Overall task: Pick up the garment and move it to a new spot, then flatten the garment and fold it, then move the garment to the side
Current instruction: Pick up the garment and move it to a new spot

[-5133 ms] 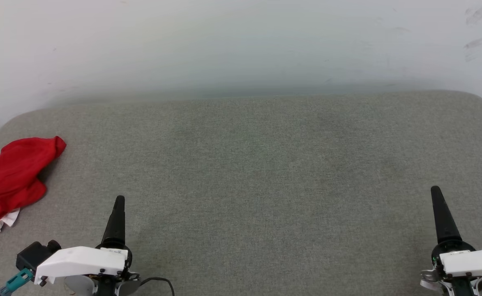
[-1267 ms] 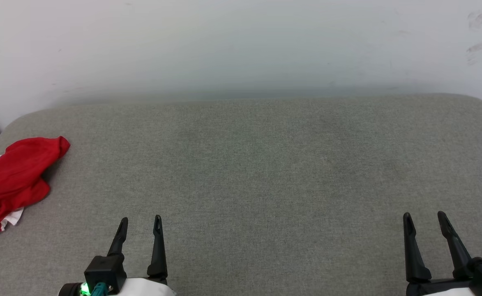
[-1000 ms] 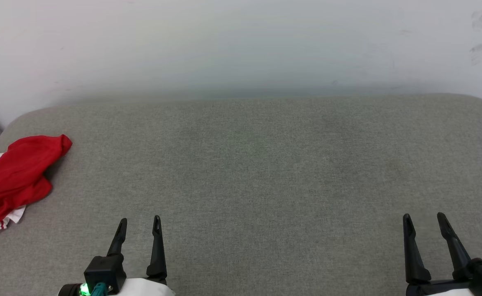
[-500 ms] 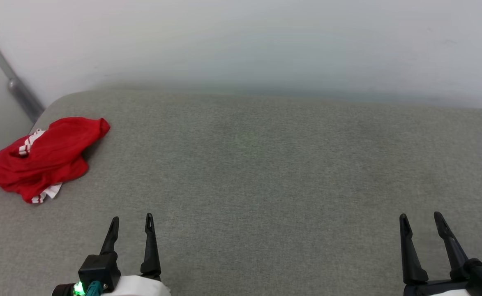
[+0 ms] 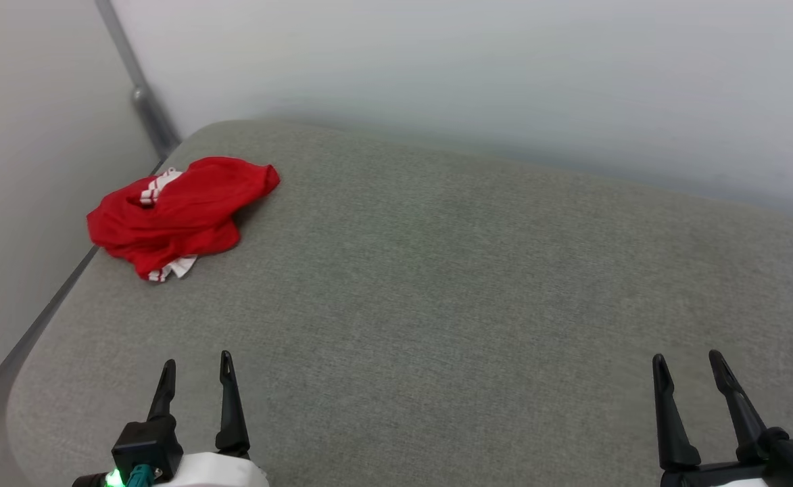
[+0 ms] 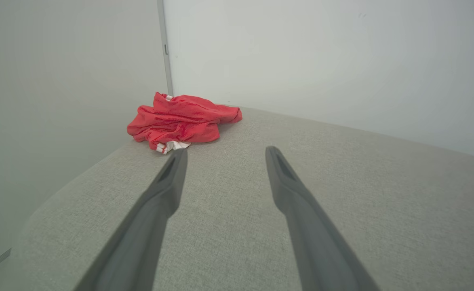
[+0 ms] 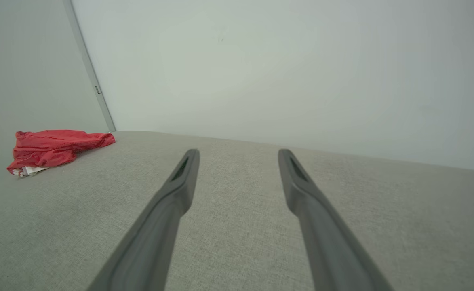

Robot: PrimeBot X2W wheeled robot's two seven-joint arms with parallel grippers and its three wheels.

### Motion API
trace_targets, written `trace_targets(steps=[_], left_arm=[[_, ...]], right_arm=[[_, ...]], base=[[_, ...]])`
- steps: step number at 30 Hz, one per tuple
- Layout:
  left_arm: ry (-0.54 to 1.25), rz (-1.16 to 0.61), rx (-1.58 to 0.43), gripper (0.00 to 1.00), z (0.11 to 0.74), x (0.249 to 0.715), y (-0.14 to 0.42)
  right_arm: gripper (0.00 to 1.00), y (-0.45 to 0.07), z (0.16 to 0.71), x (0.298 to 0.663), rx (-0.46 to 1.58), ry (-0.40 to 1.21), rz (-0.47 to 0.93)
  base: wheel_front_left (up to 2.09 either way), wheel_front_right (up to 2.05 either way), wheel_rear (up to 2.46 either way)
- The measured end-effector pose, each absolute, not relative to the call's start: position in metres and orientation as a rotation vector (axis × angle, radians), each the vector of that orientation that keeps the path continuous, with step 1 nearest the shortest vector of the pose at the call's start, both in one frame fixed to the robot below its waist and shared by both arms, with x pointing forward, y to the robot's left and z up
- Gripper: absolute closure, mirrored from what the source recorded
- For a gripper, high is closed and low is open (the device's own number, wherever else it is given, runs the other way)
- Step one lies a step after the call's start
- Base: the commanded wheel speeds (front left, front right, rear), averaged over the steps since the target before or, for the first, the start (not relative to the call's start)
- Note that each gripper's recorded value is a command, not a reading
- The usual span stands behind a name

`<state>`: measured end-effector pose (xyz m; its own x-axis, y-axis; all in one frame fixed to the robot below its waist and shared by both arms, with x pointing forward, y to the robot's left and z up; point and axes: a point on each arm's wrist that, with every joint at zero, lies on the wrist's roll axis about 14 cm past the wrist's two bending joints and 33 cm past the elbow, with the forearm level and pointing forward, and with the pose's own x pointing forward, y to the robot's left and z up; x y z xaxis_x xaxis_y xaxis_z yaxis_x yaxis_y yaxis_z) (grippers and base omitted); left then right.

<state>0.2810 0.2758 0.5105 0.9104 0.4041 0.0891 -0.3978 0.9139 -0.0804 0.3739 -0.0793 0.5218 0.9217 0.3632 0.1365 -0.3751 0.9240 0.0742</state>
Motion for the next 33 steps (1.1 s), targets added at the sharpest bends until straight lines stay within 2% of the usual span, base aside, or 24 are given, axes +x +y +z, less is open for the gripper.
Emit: trace_targets(steps=[18,25,33], left_arm=[[-0.116,0.656,-0.057,0.0,0.512,0.218,0.328],[-0.106,0.645,-0.048,0.0,0.51,0.221,0.333],[-0.173,0.609,-0.001,0.0,0.542,0.262,0.371]], right_arm=[[0.0,-0.015,0.519,0.381,0.092,-0.11,0.57],[0.0,-0.014,0.517,0.382,0.092,-0.104,0.574],[0.0,-0.015,0.512,0.396,0.071,-0.11,0.564]], base=[[0.0,0.0,0.0],[0.0,0.0,0.0],[0.0,0.0,0.0]])
